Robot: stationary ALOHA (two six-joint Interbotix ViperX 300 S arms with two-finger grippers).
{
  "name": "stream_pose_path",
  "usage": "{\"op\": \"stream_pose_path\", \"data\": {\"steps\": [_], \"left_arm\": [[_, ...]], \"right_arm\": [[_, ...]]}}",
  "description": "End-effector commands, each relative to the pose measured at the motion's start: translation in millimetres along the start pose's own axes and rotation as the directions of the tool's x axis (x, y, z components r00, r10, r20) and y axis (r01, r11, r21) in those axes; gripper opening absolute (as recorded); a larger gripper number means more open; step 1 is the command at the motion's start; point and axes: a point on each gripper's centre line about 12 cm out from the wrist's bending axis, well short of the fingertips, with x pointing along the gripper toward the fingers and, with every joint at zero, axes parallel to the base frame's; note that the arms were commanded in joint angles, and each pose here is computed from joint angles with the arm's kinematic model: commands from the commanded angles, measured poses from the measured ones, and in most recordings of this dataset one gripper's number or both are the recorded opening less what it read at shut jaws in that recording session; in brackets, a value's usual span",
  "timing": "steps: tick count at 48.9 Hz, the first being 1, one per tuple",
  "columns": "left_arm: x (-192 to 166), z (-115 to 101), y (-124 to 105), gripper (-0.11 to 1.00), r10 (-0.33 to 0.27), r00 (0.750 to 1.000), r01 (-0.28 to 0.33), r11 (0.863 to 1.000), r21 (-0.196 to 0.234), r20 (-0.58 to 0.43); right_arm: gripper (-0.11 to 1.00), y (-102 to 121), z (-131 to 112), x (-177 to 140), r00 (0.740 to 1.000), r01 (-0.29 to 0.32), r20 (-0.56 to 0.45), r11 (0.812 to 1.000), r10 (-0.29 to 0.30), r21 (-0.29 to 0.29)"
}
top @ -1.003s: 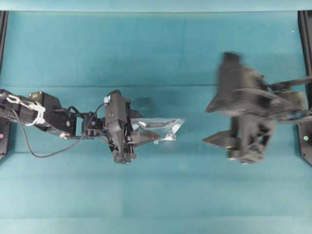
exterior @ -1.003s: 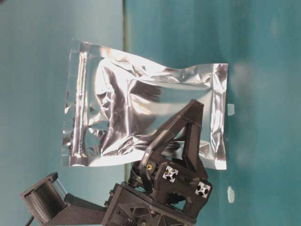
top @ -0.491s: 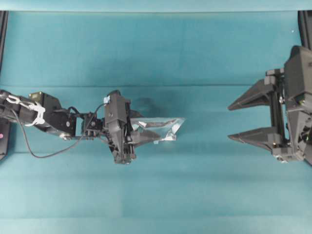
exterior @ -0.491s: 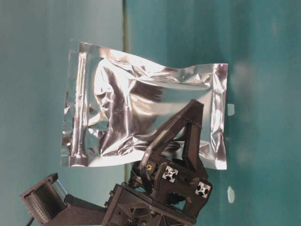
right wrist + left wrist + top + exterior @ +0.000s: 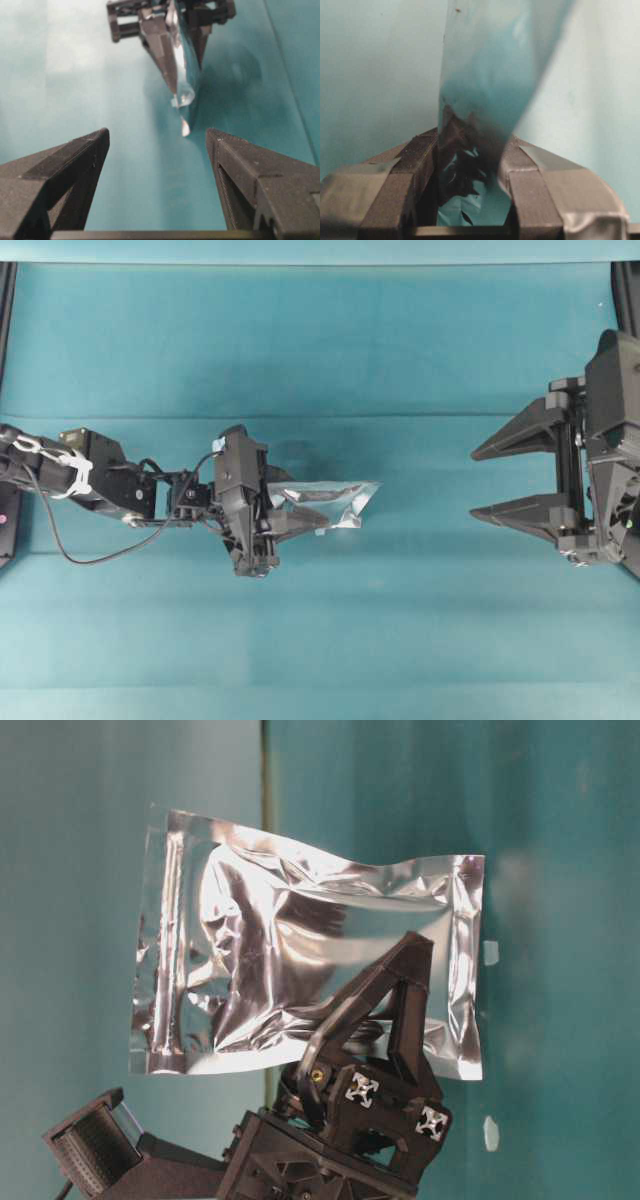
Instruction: Hand over the silver zip bag and make it stand upright.
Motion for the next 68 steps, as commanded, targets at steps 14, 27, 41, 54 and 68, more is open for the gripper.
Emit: {"op": "stream_pose_path", "data": {"steps": [14, 27, 41, 54, 68], "left_arm": [[0.3, 4.0, -3.3, 0.29, -0.009, 1.000, 0.009, 1.000, 0.005, 0.014], [0.2, 4.4, -4.0, 0.29, -0.011, 1.000, 0.011, 1.000, 0.005, 0.015], [0.2, 4.3, -4.7, 0.29, -0.014, 1.000, 0.013, 1.000, 0.007, 0.015], [0.3, 3.5, -5.7, 0.29, -0.015, 1.000, 0.015, 1.000, 0.007, 0.013], [0.9, 4.5, -6.4, 0.29, -0.017, 1.000, 0.017, 1.000, 0.008, 0.016]], "right_arm": [[0.85, -3.1, 3.3, -1.9, 1.000, 0.006, 0.028, 1.000, -0.006, 0.016], [0.85, -3.4, 1.9, -2.7, 1.000, 0.005, 0.029, 1.000, -0.006, 0.016], [0.85, -3.5, 1.7, -2.5, 1.000, 0.005, 0.031, 1.000, -0.006, 0.015], [0.85, -3.7, 0.5, -2.1, 1.000, 0.005, 0.028, 1.000, -0.006, 0.018], [0.85, -3.7, 0.3, -2.1, 1.000, 0.006, 0.026, 1.000, -0.006, 0.018]]}}
